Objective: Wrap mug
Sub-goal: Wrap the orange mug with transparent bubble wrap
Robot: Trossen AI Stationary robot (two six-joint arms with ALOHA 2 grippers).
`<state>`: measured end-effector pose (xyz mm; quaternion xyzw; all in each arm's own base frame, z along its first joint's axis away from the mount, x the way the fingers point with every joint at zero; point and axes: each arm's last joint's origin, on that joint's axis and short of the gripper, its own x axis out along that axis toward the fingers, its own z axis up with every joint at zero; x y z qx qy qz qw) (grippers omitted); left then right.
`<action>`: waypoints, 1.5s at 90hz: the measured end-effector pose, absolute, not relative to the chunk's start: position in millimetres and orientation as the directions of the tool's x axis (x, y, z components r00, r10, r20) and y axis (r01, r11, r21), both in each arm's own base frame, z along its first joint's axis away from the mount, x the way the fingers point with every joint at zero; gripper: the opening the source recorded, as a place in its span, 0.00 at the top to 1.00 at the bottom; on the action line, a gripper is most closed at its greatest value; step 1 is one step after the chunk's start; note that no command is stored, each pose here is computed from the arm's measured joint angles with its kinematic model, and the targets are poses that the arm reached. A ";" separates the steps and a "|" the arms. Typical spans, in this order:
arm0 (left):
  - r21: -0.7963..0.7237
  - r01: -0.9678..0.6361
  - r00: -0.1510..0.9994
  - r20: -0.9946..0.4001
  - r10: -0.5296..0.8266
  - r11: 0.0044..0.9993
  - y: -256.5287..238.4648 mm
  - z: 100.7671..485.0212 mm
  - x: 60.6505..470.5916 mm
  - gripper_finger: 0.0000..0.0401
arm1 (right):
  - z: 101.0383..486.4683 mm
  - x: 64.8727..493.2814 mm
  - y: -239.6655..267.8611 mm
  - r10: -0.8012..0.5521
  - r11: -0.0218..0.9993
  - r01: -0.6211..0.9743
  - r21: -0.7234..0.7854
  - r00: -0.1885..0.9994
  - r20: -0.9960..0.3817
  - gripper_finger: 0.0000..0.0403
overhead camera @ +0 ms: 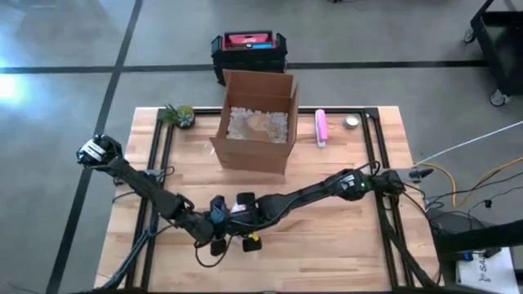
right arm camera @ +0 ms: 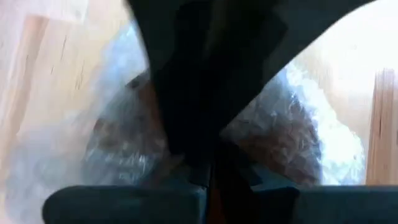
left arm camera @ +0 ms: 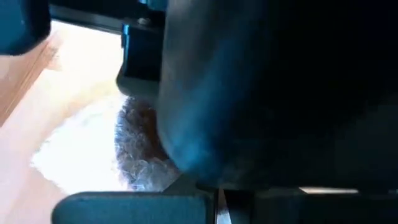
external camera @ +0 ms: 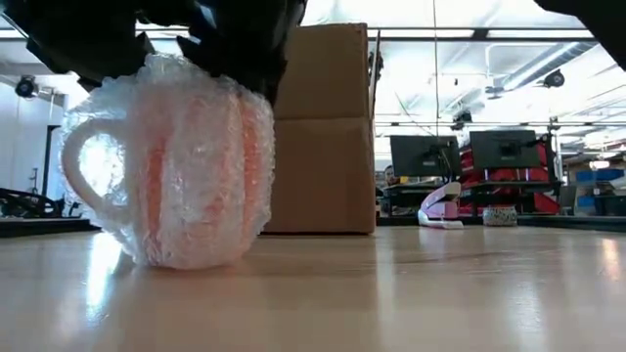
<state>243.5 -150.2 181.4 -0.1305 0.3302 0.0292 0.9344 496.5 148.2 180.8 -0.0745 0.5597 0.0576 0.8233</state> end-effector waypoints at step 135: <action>-0.231 -0.127 0.801 -0.598 -0.038 0.965 -148.9 187.3 242.6 1.00 | 252.6 465.6 181.4 0.089 0.967 -0.253 -0.027 0.435 -0.896 0.99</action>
